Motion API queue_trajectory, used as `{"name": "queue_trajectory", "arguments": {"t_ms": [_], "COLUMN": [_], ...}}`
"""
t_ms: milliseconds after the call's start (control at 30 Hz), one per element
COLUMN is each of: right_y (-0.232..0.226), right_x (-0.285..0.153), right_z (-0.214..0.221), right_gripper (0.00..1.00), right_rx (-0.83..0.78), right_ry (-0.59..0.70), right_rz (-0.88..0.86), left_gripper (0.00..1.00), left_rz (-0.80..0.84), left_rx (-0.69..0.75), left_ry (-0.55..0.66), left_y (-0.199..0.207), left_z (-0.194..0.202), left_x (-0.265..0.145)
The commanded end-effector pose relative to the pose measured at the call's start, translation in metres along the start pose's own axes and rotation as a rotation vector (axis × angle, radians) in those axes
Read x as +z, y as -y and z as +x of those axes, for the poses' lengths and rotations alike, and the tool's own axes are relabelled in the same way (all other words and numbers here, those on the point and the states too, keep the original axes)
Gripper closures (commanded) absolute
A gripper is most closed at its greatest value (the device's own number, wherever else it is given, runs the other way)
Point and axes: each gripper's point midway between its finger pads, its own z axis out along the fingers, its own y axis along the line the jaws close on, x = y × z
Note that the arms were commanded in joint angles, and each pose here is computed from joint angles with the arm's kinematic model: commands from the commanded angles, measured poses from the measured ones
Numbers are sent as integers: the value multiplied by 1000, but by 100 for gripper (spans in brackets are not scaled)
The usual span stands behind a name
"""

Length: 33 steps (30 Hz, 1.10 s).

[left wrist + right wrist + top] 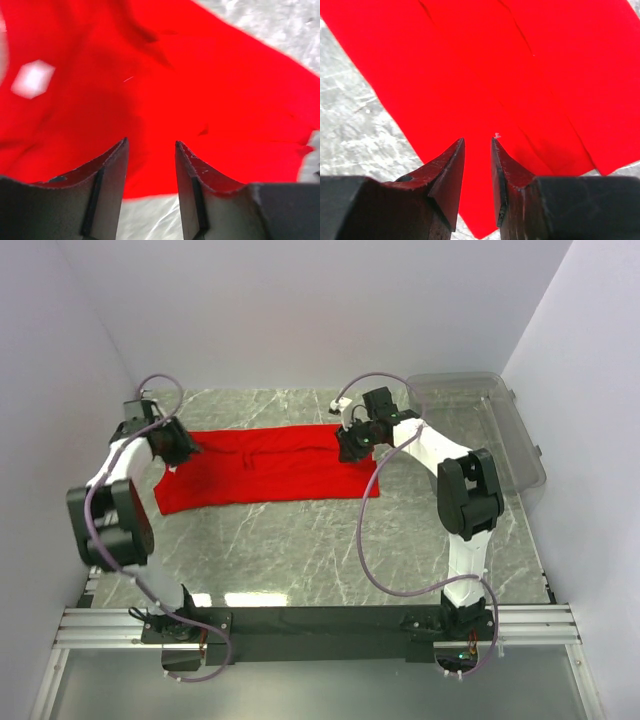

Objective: Fold and stack the t-shirts
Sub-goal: Fold the tshirt

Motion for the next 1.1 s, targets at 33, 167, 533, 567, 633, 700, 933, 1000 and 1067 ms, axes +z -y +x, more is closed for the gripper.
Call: {"name": "queue_trajectory", "arguments": {"t_ms": [33,167,533,567,633,700,933,1000,1067], "right_y": [-8,-13,-20,-19,-19,-19,-15,-14,-14], "right_x": [-30,-32,-27,-27,-27,-27,-28,-29,-29], "right_z": [-40,-32,-12,-11,-11,-10,-9,-9,-8], "right_gripper": [65,65,65,65,65,65,65,65,65], "right_rx": [-23,-19,9,11,10,12,19,20,22], "right_ry": [101,98,89,88,90,89,90,91,90], "right_rz": [-2,4,-7,-5,-2,-3,4,7,7], "left_gripper": [53,53,55,55,55,57,62,62,61], "left_rz": [196,141,24,11,-59,-94,-174,-208,-219], "left_rx": [-69,-167,-71,-55,-21,1,42,59,69], "left_ry": [-12,-43,-114,-103,-109,-98,-97,-73,-57], "left_y": [64,71,97,101,97,97,96,94,95], "left_z": [-16,-15,-11,-17,-10,-11,-5,-6,-8], "left_x": [38,82,134,134,138,143,151,149,146]}}
